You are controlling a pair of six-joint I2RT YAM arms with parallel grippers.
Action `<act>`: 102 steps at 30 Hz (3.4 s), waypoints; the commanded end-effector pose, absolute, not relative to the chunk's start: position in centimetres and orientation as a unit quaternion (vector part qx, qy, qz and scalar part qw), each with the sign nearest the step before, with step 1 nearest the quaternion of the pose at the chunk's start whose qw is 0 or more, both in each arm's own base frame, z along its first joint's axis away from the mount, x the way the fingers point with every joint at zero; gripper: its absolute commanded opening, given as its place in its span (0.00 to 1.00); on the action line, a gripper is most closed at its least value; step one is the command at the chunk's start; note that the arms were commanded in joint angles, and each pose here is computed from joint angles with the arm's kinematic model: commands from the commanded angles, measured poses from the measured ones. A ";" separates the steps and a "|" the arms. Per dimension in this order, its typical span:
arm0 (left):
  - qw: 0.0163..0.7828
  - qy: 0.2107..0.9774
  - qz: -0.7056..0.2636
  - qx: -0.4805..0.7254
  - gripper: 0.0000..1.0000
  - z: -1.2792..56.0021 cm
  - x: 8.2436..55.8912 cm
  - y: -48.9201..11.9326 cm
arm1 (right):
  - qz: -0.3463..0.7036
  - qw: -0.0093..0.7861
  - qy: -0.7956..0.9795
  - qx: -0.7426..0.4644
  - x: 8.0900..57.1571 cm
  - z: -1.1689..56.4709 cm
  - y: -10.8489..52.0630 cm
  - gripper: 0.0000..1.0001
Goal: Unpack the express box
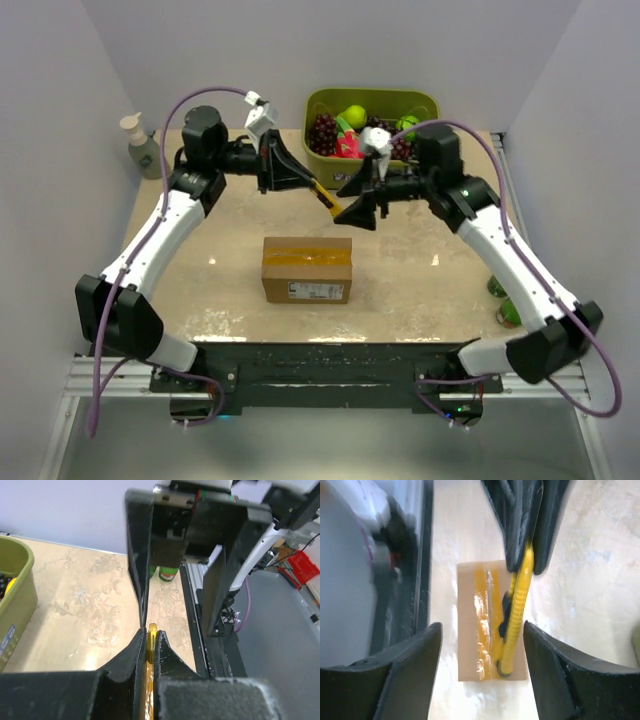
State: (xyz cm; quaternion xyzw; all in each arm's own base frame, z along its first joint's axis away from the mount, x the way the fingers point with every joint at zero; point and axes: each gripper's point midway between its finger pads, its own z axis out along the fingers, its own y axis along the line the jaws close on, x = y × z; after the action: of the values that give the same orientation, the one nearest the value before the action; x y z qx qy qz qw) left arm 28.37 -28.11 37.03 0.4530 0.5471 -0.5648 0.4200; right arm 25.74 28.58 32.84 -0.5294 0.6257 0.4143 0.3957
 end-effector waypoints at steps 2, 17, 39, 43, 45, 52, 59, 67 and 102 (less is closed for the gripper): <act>0.426 0.531 -0.575 0.453 0.00 40.4 27.5 -25.6 | 0.573 0.486 0.482 -0.451 23.9 41.9 28.5 0.68; 0.411 0.557 -0.598 0.406 0.00 41.6 28.4 -24.7 | 0.619 0.516 0.481 -0.346 26.5 40.8 29.6 0.66; 0.403 0.564 -0.609 0.386 0.00 42.7 28.1 -24.8 | 0.656 0.491 0.480 -0.313 26.5 39.6 35.0 0.56; 0.400 0.568 -0.611 0.379 0.00 42.2 28.2 -24.8 | 0.656 0.495 0.477 -0.313 26.8 40.0 35.2 0.49; 0.400 0.569 -0.612 0.377 0.00 42.2 28.2 -24.8 | 0.653 0.494 0.477 -0.320 26.8 39.8 35.4 0.43; 0.409 0.568 -0.606 0.377 0.00 41.8 28.5 -24.8 | 0.634 0.469 0.460 -0.408 24.8 39.3 36.1 0.00; 0.450 0.576 -0.574 0.370 0.20 40.4 29.7 -24.2 | 0.578 0.428 0.510 -0.472 23.8 36.7 35.1 0.00; 0.522 0.592 -0.503 0.354 1.00 41.2 31.8 -20.3 | 0.451 0.417 0.569 -0.547 27.3 32.6 30.7 0.00; 0.424 0.804 -0.348 0.231 0.83 13.9 33.2 -17.3 | 0.128 0.179 0.711 -0.668 25.6 20.1 23.5 0.00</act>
State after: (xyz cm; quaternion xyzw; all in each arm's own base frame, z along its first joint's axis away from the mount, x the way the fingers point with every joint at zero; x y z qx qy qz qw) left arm 32.94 -17.04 13.82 0.2239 0.8140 -0.3491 0.4067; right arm 25.25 22.22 19.83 -0.6503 0.7241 0.1415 0.1813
